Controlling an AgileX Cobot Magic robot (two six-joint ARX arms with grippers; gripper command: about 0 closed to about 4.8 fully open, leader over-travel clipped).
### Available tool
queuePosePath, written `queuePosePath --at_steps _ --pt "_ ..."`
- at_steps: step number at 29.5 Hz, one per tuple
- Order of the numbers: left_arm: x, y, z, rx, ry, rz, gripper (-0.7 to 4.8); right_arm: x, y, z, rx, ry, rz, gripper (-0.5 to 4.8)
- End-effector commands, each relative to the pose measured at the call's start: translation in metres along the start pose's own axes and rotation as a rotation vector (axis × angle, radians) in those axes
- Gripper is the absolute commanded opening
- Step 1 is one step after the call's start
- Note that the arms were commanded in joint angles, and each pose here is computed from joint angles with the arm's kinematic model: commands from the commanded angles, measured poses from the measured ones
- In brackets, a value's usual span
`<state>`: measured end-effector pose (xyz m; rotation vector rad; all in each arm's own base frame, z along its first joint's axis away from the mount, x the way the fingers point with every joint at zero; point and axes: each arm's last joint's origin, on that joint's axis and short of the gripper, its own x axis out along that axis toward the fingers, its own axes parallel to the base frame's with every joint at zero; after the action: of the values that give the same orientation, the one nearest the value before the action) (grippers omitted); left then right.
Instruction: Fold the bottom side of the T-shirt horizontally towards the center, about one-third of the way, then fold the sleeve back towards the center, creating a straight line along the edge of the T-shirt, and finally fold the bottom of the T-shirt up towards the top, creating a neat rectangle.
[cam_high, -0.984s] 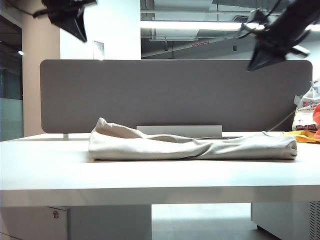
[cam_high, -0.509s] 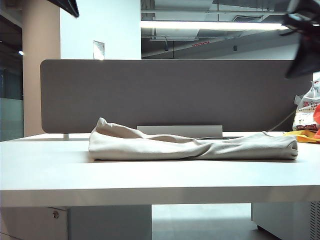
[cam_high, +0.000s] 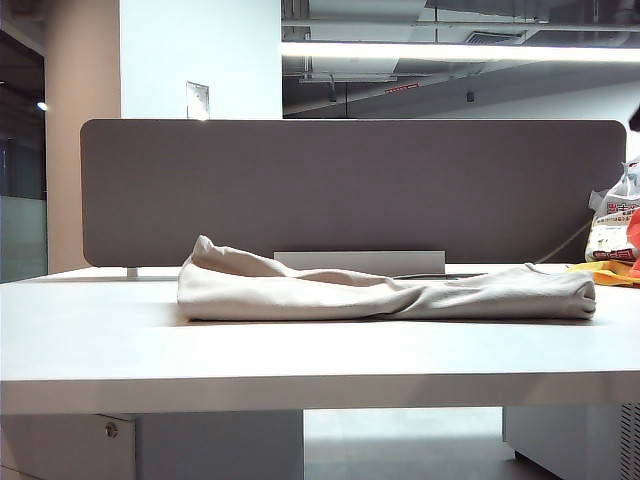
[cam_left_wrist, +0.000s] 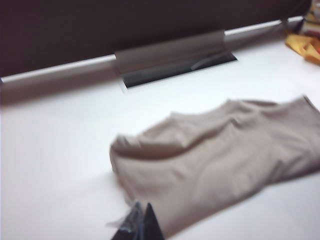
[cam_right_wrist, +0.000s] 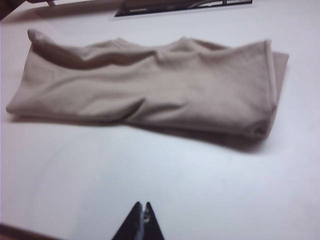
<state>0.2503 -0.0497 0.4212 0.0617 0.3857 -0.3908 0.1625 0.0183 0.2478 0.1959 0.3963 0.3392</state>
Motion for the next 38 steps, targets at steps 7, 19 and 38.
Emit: queuePosePath --at_steps 7,19,38 --pt "-0.057 -0.017 -0.079 -0.055 -0.151 0.037 -0.06 -0.013 -0.001 -0.03 -0.013 -0.036 -0.005 -0.02" --pt "-0.09 -0.03 -0.204 -0.14 -0.229 0.133 -0.05 -0.016 -0.007 -0.066 0.0 -0.046 -0.063 -0.02" --pt "-0.061 -0.03 -0.296 -0.299 -0.115 0.108 -0.05 -0.01 -0.016 -0.102 0.044 0.011 -0.142 -0.01"
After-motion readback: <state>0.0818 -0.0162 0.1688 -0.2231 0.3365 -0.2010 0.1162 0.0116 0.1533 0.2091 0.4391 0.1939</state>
